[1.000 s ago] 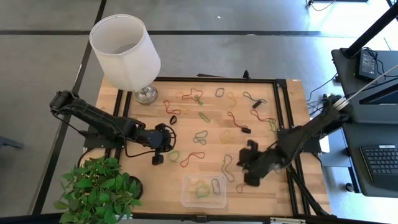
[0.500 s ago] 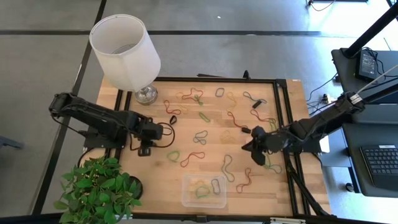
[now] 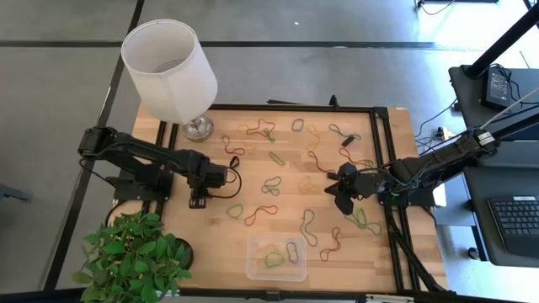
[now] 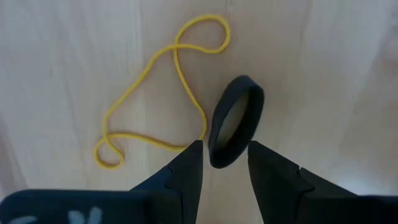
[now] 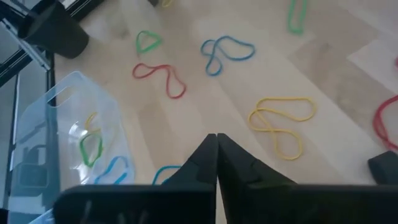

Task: Pick and place rubber bands into bin
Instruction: Put the black rubber band into the transparent bin

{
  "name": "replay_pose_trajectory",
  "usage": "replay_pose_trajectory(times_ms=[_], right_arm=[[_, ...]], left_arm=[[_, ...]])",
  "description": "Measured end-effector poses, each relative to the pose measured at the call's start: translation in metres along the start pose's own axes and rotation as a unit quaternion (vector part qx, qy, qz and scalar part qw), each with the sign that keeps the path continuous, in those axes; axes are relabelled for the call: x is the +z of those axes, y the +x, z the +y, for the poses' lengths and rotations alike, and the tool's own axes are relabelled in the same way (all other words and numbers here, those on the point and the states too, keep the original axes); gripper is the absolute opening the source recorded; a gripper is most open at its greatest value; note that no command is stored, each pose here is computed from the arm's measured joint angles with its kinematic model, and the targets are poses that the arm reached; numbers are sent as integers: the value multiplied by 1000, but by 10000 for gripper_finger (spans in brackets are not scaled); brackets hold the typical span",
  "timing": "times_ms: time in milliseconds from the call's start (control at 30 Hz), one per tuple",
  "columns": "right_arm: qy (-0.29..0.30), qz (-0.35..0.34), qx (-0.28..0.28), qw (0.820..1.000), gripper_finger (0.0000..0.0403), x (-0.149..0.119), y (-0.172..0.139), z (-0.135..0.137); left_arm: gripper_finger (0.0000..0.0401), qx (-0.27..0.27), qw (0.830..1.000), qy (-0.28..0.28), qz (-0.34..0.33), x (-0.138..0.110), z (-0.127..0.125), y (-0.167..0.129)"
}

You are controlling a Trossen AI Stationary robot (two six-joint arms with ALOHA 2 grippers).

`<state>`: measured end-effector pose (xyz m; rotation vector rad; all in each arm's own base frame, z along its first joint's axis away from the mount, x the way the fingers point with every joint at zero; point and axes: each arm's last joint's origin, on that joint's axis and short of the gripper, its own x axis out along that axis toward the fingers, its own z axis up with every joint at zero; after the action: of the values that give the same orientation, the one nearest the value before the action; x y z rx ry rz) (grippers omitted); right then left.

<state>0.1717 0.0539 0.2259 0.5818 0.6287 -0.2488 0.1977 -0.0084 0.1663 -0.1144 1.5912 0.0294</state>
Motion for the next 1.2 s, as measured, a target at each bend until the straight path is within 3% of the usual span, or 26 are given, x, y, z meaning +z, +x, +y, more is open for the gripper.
replay_pose_trajectory(times_ms=[367, 567, 633, 900, 1067, 1200], right_arm=[[-24, -15, -25, 999, 8, 9, 3, -9], [-47, -16, -29, 998, 13, 10, 4, -10], [-57, -15, -29, 998, 13, 10, 4, -10], [-119, -6, -36, 992, 14, 9, 4, -12], [-146, 5, -39, 989, 14, 7, 4, -13], [-169, 55, -38, 983, 14, 1, 3, -17]], left_arm=[[100, 7, 998, -7, 58, 8, 0, 23], [14, -4, 998, -14, 53, 12, -2, 20], [6, -5, 999, -30, 45, 17, -3, 14], [3, -10, 994, -100, -32, 54, -16, -54], [3, -26, 985, -113, -130, 79, -42, -111], [3, -24, 980, -111, -162, 101, -71, -142]])
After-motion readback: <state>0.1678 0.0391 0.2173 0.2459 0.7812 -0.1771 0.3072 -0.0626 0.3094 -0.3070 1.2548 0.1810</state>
